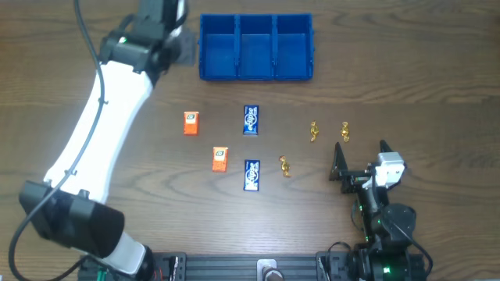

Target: Sort Candies Into Trays

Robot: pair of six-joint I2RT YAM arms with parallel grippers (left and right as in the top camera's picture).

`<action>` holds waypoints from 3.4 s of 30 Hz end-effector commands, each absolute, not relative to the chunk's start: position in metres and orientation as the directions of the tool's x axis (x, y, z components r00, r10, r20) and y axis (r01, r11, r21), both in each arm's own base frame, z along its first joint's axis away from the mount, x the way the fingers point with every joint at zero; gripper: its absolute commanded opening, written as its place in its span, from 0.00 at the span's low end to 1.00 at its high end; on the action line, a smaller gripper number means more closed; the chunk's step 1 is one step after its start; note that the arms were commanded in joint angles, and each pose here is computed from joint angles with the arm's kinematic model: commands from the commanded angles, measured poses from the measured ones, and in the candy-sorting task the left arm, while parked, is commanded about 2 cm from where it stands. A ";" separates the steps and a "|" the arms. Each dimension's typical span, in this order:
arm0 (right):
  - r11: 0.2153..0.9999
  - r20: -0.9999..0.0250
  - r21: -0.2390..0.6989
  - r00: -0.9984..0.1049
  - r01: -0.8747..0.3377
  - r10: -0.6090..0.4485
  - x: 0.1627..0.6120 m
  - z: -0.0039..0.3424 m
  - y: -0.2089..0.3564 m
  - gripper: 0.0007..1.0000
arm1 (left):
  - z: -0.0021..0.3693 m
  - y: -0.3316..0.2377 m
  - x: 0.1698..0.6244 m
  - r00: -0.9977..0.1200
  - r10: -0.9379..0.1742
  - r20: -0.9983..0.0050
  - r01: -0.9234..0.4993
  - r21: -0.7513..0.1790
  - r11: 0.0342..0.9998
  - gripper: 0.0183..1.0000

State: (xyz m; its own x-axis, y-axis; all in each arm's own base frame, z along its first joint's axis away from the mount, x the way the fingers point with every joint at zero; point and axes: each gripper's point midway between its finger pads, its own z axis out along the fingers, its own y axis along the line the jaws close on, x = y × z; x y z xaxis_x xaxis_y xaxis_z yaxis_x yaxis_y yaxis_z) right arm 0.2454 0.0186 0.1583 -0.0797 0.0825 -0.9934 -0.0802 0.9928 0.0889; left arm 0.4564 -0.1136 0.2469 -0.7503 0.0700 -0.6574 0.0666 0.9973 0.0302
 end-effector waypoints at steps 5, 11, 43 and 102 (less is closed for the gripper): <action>0.993 -0.994 0.076 -0.082 -0.086 0.069 0.245 0.157 0.020 1.00 | 0.242 -0.167 0.519 -0.738 0.053 -0.673 0.021 0.055 0.998 0.27; 0.993 -0.994 0.076 -0.082 -0.086 0.069 0.245 0.157 0.020 1.00 | 0.185 -0.187 0.544 -0.789 0.061 -0.611 0.049 0.036 0.998 0.27; 0.993 -0.994 0.076 -0.082 -0.086 0.069 0.245 0.157 0.020 1.00 | 0.138 -0.177 0.566 -0.824 -0.016 -0.566 0.013 -0.046 0.999 0.32; 0.993 -0.994 0.076 -0.082 -0.086 0.069 0.245 0.157 0.020 1.00 | -0.004 -0.092 0.356 -0.890 -0.066 -0.452 -0.064 -0.021 0.998 0.84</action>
